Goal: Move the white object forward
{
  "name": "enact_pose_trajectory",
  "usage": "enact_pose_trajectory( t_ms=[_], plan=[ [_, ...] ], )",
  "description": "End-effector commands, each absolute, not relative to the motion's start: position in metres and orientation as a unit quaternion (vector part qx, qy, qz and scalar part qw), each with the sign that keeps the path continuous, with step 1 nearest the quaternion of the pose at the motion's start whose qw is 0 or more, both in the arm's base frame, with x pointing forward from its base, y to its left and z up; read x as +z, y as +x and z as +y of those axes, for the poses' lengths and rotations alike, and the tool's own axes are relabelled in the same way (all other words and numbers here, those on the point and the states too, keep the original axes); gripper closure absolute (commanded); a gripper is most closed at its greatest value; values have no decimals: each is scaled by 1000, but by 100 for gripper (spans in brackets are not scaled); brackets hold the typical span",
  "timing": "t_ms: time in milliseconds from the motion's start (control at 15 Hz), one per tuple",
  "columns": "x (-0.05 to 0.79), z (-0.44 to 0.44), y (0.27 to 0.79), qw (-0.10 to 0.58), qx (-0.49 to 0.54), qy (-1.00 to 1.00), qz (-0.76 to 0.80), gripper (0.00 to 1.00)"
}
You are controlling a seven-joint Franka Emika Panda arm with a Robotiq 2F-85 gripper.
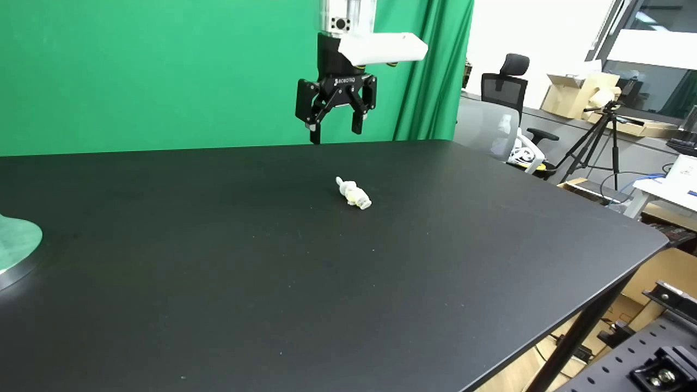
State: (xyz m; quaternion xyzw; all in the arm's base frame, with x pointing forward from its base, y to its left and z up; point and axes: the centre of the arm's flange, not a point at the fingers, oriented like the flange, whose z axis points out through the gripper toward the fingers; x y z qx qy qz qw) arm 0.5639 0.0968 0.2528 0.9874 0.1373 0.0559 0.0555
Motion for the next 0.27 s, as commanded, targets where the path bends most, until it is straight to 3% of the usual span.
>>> enact_pose_trajectory(
  t_ms=[0,200],
  plan=[
    [281,92,525,63,79,988,115,0],
    [286,85,516,59,76,990,101,0]
  ],
)
